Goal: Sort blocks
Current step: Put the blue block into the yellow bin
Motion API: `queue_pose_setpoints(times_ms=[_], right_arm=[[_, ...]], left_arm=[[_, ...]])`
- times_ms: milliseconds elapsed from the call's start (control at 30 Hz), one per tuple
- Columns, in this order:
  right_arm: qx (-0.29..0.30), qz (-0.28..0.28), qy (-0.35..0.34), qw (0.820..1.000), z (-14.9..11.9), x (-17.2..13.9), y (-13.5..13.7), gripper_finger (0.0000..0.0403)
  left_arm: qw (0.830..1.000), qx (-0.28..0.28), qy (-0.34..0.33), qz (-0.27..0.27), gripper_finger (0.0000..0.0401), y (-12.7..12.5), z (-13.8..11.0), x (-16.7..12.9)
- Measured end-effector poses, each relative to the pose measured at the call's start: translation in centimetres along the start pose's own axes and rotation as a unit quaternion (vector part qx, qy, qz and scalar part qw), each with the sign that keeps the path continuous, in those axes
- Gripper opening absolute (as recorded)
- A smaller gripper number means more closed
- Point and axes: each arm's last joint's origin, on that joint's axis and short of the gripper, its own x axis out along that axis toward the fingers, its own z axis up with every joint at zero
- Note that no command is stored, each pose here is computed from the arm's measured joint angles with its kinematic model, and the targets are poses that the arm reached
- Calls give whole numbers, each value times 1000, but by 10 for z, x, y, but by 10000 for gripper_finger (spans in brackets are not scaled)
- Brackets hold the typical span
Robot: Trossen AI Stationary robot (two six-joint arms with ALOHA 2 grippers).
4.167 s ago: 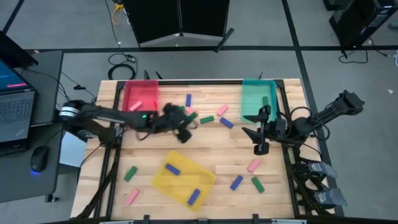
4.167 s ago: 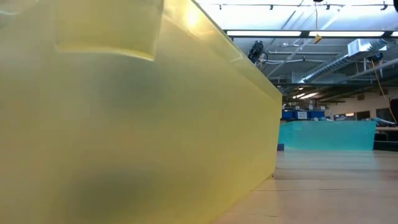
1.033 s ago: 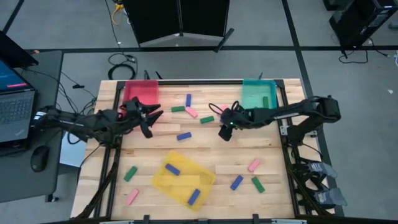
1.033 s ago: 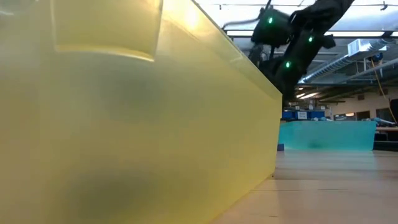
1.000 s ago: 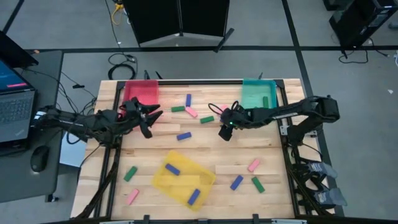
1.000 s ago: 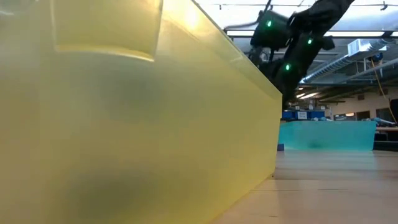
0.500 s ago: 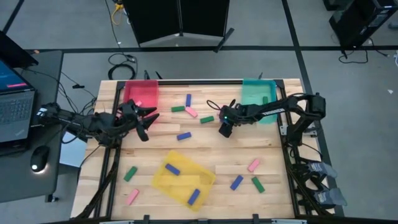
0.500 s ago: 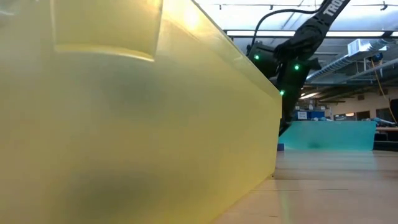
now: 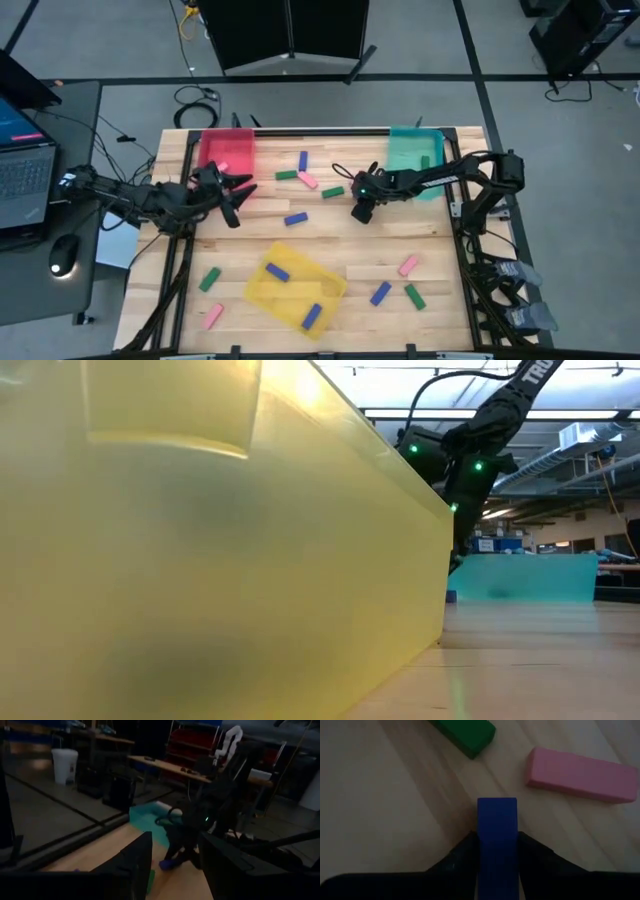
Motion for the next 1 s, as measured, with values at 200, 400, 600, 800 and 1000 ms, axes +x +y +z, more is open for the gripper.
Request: queue_pose_setpoints(times_ms=[200, 400, 600, 800, 1000], right_arm=[[-2, 27, -61, 998, 9, -18, 10, 115], [-37, 133, -182, 974, 21, -53, 45, 115], [-88, 310, -330, 887, 25, -89, 107, 115], [-128, 374, -341, 853, 26, -96, 171, 115], [-170, 398, -297, 851, 34, -84, 218, 115]], left_arm=[[999, -22, 25, 11, 168, 2, -9, 1], [998, -40, 49, 21, 168, 3, -25, 5], [996, -38, 77, 35, 168, 1, -38, 10], [994, -37, 95, 40, 168, -2, -46, 17], [990, -59, 128, 21, 168, -6, -54, 20]])
